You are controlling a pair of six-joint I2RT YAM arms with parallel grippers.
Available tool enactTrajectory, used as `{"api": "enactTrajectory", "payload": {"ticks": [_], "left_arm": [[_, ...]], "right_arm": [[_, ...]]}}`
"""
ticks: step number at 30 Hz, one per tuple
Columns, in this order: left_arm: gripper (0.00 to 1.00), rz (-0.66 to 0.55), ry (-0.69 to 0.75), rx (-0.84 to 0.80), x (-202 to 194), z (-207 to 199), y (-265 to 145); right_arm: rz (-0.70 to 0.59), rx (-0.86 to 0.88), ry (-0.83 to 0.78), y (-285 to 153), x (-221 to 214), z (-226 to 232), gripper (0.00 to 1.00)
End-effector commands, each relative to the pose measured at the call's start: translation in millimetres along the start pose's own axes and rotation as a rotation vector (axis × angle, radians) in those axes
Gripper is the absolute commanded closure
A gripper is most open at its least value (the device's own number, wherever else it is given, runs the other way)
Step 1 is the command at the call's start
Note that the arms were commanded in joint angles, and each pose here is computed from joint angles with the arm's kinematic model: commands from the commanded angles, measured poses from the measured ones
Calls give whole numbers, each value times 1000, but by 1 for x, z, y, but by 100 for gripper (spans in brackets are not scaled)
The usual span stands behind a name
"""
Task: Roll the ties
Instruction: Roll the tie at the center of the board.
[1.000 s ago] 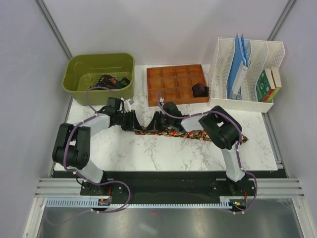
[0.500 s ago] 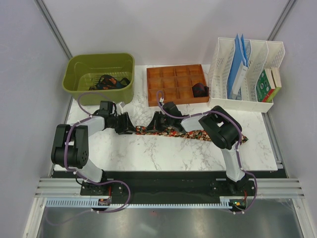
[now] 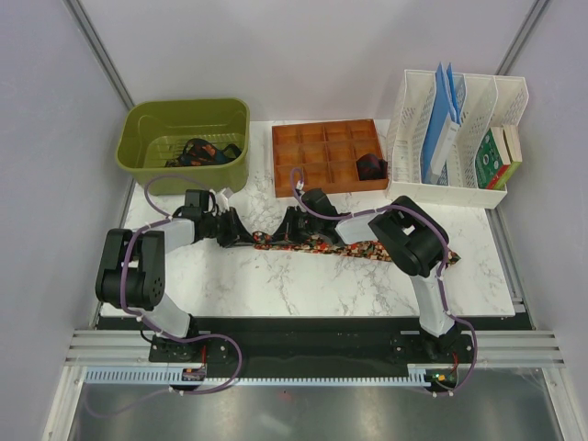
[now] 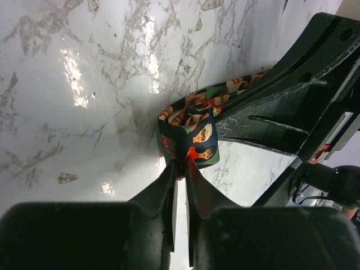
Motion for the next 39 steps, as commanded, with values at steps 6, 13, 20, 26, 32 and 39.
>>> {"api": "enactTrajectory", "payload": {"ticks": [6,13,20,26,32,39], "left_arm": [[98,-14,70,-137,7,-38,-2],[98,35,147,-108,2,-50,18],[98,117,177,103,-6,-32,40],[98,159,182,219,-11,-15,47],[98,167,213,271,-13,-14,52],[98,177,226,286,-14,-15,54]], "right_arm": [[38,-96,21,8,-18,-27,100],[39,-83,1,5,-18,-22,100],[58,-44,-59,-1,-12,-7,90],[68,-26,-117,-16,-7,8,79],[78,-23,-133,-28,-7,11,65],[42,-7,-139,-50,2,21,55]]}}
Point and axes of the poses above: each gripper's point midway between its finger pads, its own y axis out along the fingers, its own z axis along the line the jaws close on, x = y × z, the point moved 5 cm from there along -y, back along the fingers, and after that the axes turned 5 degrees about -y, right-handed, at the moved point
